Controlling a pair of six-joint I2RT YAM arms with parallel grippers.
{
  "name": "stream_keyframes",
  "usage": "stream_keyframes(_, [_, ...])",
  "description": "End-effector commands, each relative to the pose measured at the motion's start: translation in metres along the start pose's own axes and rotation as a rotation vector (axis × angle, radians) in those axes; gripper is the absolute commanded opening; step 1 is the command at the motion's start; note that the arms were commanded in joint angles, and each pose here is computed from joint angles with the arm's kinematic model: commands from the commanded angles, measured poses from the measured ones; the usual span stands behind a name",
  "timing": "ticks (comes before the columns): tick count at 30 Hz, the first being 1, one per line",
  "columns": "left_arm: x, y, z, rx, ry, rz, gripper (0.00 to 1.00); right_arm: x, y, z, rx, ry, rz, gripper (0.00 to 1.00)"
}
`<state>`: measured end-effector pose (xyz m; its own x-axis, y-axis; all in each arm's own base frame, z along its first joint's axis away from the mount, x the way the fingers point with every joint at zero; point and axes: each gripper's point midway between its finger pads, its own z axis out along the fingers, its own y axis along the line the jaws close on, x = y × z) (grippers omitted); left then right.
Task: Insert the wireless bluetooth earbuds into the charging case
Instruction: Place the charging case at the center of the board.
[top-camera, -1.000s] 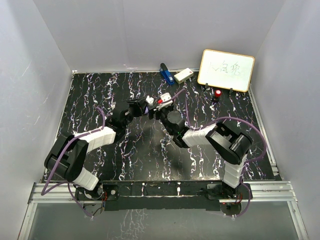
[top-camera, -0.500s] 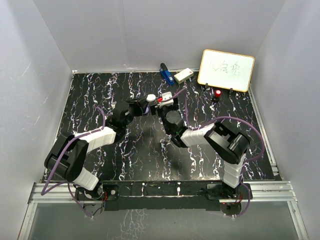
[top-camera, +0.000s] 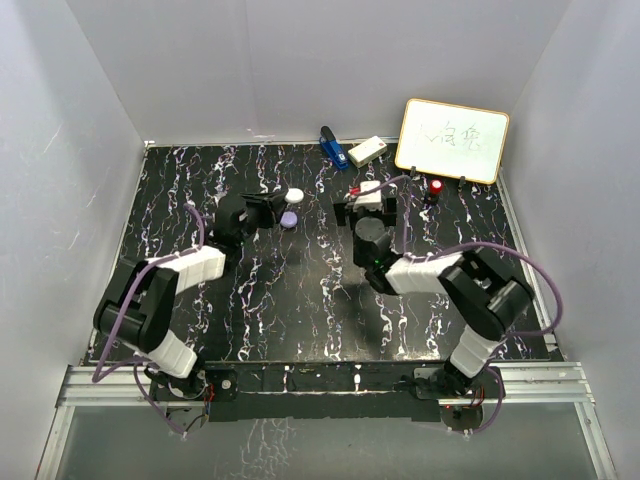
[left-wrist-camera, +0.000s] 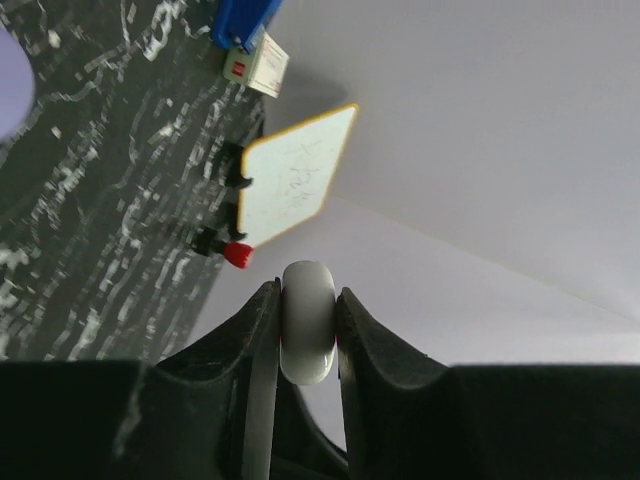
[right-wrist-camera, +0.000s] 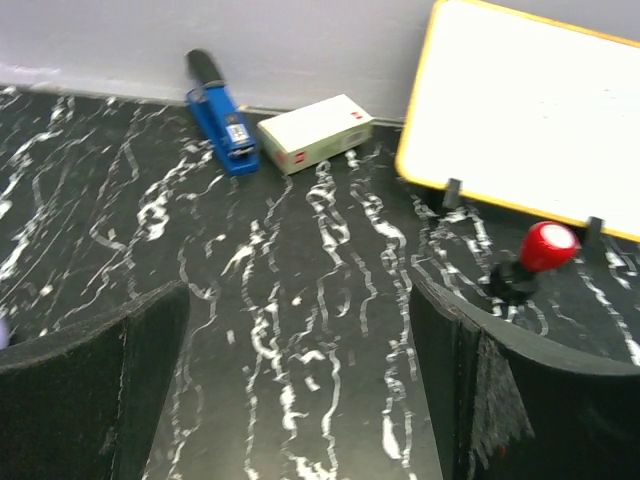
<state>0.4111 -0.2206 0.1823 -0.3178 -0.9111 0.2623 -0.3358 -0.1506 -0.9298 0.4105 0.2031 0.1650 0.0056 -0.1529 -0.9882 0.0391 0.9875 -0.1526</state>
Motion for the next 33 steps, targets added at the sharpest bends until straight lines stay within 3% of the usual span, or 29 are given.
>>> stream_keyframes(1, [0.016, 0.019, 0.013, -0.062, 0.181, 0.237, 0.00, -0.044, -0.027, 0.006, 0.068, -0.014, 0.109, 0.91])
stream_keyframes(5, [0.032, 0.047, 0.027, -0.099, 0.319, 0.328, 0.00, -0.077, -0.030, 0.000, 0.002, -0.040, 0.203, 0.94])
stream_keyframes(9, [0.041, 0.060, 0.035, -0.112, 0.382, 0.390, 0.00, -0.101, -0.030, -0.003, -0.081, -0.066, 0.274, 0.94])
stream_keyframes(18, [0.053, 0.074, 0.060, -0.196, 0.431, 0.591, 0.00, -0.113, -0.027, -0.003, -0.156, -0.021, 0.285, 0.98])
stream_keyframes(33, [0.050, 0.102, 0.079, -0.296, 0.422, 0.724, 0.00, -0.119, -0.042, -0.006, -0.178, -0.031, 0.314, 0.98])
